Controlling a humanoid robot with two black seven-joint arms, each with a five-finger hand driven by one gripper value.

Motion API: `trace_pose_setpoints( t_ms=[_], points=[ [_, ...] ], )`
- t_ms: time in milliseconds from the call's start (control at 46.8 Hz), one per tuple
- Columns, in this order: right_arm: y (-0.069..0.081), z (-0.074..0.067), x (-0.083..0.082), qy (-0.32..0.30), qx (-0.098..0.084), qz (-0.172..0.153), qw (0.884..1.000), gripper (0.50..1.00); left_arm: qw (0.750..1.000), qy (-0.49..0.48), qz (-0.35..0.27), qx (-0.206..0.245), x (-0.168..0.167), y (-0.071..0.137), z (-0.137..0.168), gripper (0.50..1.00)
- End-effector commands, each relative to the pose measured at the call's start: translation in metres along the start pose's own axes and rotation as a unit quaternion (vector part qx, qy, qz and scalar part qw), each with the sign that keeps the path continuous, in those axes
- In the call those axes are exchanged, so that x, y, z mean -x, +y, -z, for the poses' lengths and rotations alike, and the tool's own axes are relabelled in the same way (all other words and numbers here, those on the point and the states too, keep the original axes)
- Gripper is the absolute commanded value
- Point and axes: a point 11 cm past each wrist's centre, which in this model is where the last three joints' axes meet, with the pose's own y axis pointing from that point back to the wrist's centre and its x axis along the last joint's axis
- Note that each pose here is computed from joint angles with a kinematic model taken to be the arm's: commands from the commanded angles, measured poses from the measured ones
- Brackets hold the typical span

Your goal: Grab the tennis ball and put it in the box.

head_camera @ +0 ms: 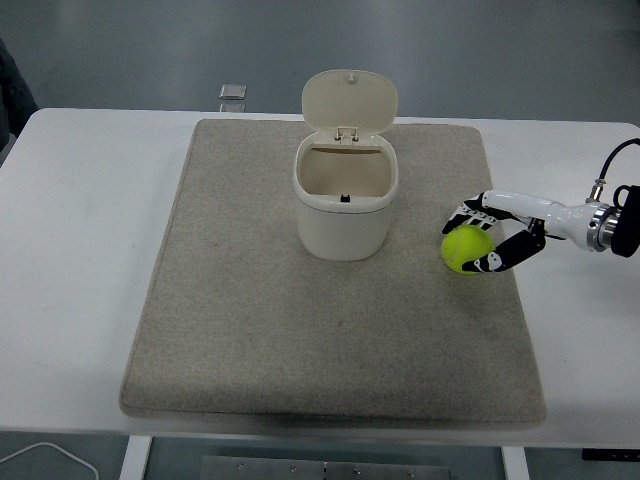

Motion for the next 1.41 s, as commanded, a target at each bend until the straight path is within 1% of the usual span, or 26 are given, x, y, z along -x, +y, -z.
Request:
trace_pose_setpoints(
  t_ms=[0, 64, 171, 214, 278, 363, 513, 641, 726, 855, 940, 1068, 1154, 1261, 1389],
  points=[
    [0.002, 0.003, -0.007, -0.001, -0.003, -0.006, 1.000, 0.625, 1.000, 0.000, 0.000, 0.000, 0.000, 0.000, 0.000, 0.992],
    [0.004, 0.004, -0.011, -0.005, -0.005, -0.010, 1.000, 0.625, 1.000, 0.000, 0.000, 0.000, 0.000, 0.000, 0.000, 0.992],
    [0.010, 0.008, -0.028, -0.005, -0.008, -0.024, 1.000, 0.623, 1.000, 0.000, 0.000, 0.000, 0.000, 0.000, 0.000, 0.992],
    [0.012, 0.011, -0.032, -0.009, -0.011, -0.026, 1.000, 0.623, 1.000, 0.000, 0.000, 0.000, 0.000, 0.000, 0.000, 0.990],
    [0.014, 0.017, -0.036, -0.016, -0.020, -0.022, 0.999, 0.619, 1.000, 0.000, 0.000, 0.000, 0.000, 0.000, 0.000, 0.992],
    [0.021, 0.026, -0.046, -0.028, -0.032, -0.023, 0.999, 0.619, 1.000, 0.000, 0.000, 0.000, 0.000, 0.000, 0.000, 0.992],
    [0.027, 0.043, -0.062, -0.050, -0.055, -0.024, 0.997, 0.619, 1.000, 0.000, 0.000, 0.000, 0.000, 0.000, 0.000, 0.992],
    [0.028, 0.057, -0.074, -0.061, -0.073, -0.028, 0.995, 0.617, 1.000, 0.000, 0.000, 0.000, 0.000, 0.000, 0.000, 0.992],
    [0.027, 0.069, -0.081, -0.068, -0.089, -0.031, 0.993, 0.617, 1.000, 0.000, 0.001, 0.000, 0.000, 0.000, 0.000, 0.992],
    [0.026, 0.083, -0.091, -0.071, -0.106, -0.037, 0.991, 0.619, 1.000, 0.000, 0.001, 0.000, 0.000, 0.000, 0.000, 0.992],
    [0.021, 0.093, -0.091, -0.077, -0.120, -0.032, 0.989, 0.619, 1.000, 0.000, 0.000, -0.001, 0.000, 0.000, 0.000, 0.990],
    [0.017, 0.099, -0.089, -0.087, -0.131, -0.029, 0.987, 0.619, 1.000, 0.000, 0.001, 0.000, 0.000, 0.000, 0.000, 0.992],
    [0.010, 0.107, -0.085, -0.097, -0.144, -0.022, 0.985, 0.619, 1.000, 0.000, 0.000, 0.000, 0.000, 0.000, 0.000, 0.992],
    [0.004, 0.112, -0.082, -0.103, -0.151, -0.020, 0.983, 0.619, 1.000, 0.000, 0.000, 0.000, 0.000, 0.000, 0.000, 0.992],
    [-0.003, 0.120, -0.080, -0.115, -0.163, -0.019, 0.980, 0.619, 1.000, 0.000, 0.001, 0.000, 0.000, 0.000, 0.000, 0.992]
  ],
)
